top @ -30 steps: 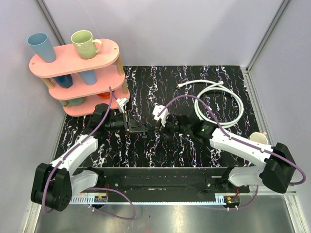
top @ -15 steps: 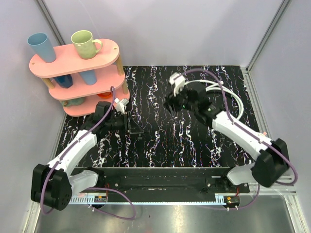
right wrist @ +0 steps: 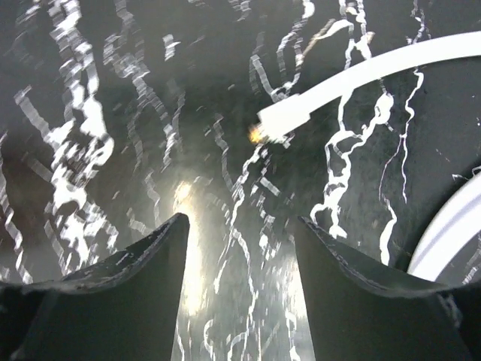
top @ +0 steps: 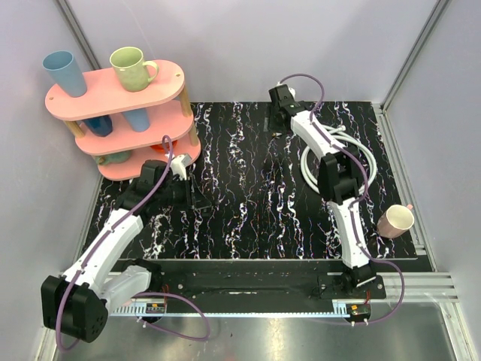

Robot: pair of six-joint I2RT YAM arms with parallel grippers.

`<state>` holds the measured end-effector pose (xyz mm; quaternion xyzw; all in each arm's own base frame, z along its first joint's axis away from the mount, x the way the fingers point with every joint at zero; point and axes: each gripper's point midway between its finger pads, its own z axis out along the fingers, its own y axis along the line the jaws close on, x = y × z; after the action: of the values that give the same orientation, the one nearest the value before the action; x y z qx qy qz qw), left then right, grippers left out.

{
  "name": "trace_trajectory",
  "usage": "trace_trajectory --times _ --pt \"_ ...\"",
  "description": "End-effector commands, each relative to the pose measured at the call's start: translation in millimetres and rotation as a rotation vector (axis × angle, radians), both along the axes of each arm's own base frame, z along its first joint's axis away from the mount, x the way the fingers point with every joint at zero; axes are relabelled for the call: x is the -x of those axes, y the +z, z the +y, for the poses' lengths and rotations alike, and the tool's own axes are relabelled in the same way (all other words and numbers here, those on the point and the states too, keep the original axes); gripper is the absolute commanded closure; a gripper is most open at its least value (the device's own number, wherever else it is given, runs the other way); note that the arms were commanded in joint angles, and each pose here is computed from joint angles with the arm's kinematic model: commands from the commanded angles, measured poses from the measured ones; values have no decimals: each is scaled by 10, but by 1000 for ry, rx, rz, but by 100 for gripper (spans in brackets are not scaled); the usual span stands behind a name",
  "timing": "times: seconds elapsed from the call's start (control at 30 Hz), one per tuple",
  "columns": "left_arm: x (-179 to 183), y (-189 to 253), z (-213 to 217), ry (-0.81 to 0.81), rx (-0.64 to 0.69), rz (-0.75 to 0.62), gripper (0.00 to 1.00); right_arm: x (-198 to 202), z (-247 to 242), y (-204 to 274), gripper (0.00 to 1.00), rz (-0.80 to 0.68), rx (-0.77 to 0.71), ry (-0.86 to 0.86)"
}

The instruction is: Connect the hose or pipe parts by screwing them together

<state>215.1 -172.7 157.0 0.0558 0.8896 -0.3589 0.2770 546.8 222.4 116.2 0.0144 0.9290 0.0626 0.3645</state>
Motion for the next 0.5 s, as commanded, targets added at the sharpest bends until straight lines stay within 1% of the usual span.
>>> trace_trajectory --times 0.0,0.1,0.23,0.37,0.47 --pt "-78 176 -44 -20 19 -72 100 -302 -233 -32 35 36 -107 -276" --pt "-67 184 -54 -27 23 -71 100 -483 -306 -80 35 13 -151 -362" --pt "-59 216 -56 -28 31 -89 100 -609 -474 -180 35 -14 -177 -492" --pt "-21 206 -101 -48 44 -78 100 -716 -480 -288 36 -17 -226 -519" --pt "-6 193 -118 -57 46 -69 100 -734 -471 -421 37 -4 -226 -530"
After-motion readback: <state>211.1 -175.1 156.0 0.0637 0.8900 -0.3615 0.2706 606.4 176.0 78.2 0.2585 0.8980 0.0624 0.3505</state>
